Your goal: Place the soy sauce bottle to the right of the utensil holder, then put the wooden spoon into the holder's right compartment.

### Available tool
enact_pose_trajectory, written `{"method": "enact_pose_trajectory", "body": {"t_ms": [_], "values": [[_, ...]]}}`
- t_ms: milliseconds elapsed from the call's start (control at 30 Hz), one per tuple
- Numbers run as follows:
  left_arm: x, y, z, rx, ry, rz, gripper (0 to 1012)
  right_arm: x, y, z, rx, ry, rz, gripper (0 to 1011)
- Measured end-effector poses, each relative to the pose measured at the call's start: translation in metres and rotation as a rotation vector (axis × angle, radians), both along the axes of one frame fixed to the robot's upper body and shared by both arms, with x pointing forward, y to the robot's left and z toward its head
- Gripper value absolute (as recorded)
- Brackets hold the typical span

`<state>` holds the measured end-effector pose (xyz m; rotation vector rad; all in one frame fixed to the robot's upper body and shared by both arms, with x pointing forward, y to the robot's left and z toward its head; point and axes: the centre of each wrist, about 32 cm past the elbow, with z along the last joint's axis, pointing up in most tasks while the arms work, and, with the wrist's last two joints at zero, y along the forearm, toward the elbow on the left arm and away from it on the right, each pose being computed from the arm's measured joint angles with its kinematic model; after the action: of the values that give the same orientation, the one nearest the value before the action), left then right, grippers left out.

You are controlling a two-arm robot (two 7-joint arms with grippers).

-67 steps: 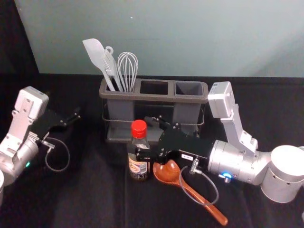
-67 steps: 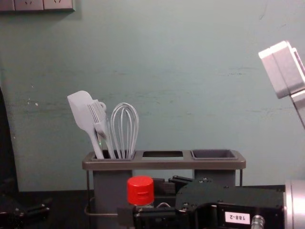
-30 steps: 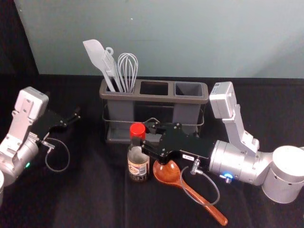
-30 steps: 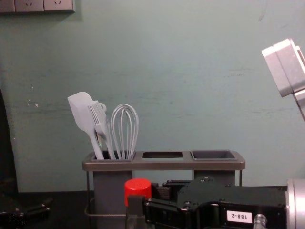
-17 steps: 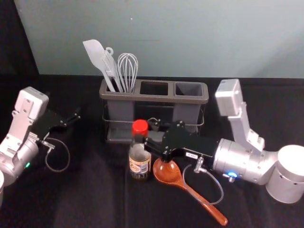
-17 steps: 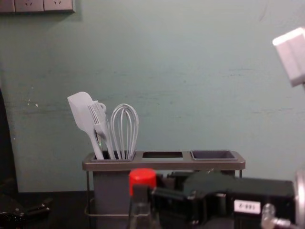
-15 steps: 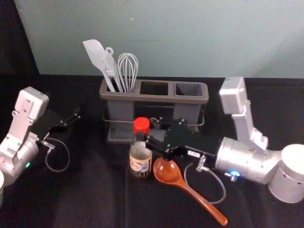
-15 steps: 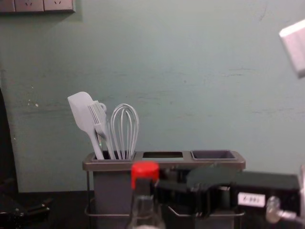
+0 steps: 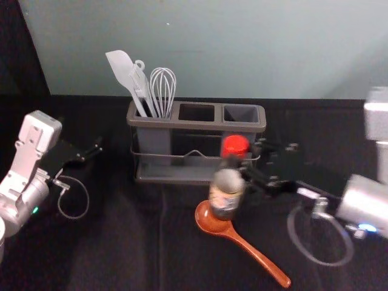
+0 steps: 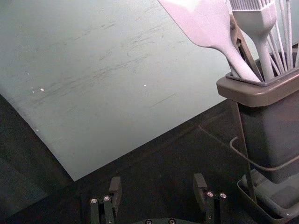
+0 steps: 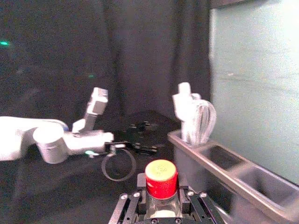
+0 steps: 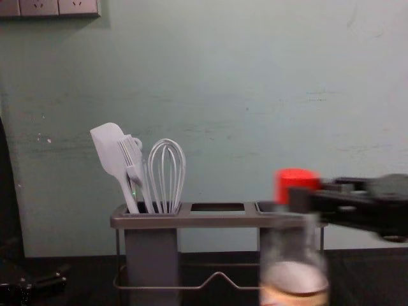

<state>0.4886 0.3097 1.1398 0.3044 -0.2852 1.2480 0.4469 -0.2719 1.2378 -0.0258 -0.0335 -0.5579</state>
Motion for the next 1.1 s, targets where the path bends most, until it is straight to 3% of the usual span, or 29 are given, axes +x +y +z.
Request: {"method": "enact_pose_trajectory", "body": {"t_ms": [33,67,300,500,867,1100], "values": [[0.0000,0.0000,0.0000,0.000,0.000,0.000,1005,-0.006,-0.012,0.001,-0.005,-0.005,-0.031,385],[0.0000,0.0000,0.0000,0.000,0.000,0.000,1005,-0.006,-0.012,0.001,-0.005,-0.005,-0.031,385],[0.0000,0.0000,0.0000,0.000,0.000,0.000,1005,-0.028,-0.060,0.000,-0.009,-0.025,-0.167,385],[0.0000,0.0000,0.0000,0.000,0.000,0.000,1005,-0.028,-0.080,-0.010,-0.008,-0.036,-0.242,385],[0.0000,0.0000,0.0000,0.000,0.000,0.000,1005,-0.007,-0.083,-0.021,-0.028,-0.054,-0.310,385],[0.0000,0.0000,0.0000,0.000,0.000,0.000,1005,0.020,-0.077,-0.031,0.001,-0.038,-0.337,385]]}}
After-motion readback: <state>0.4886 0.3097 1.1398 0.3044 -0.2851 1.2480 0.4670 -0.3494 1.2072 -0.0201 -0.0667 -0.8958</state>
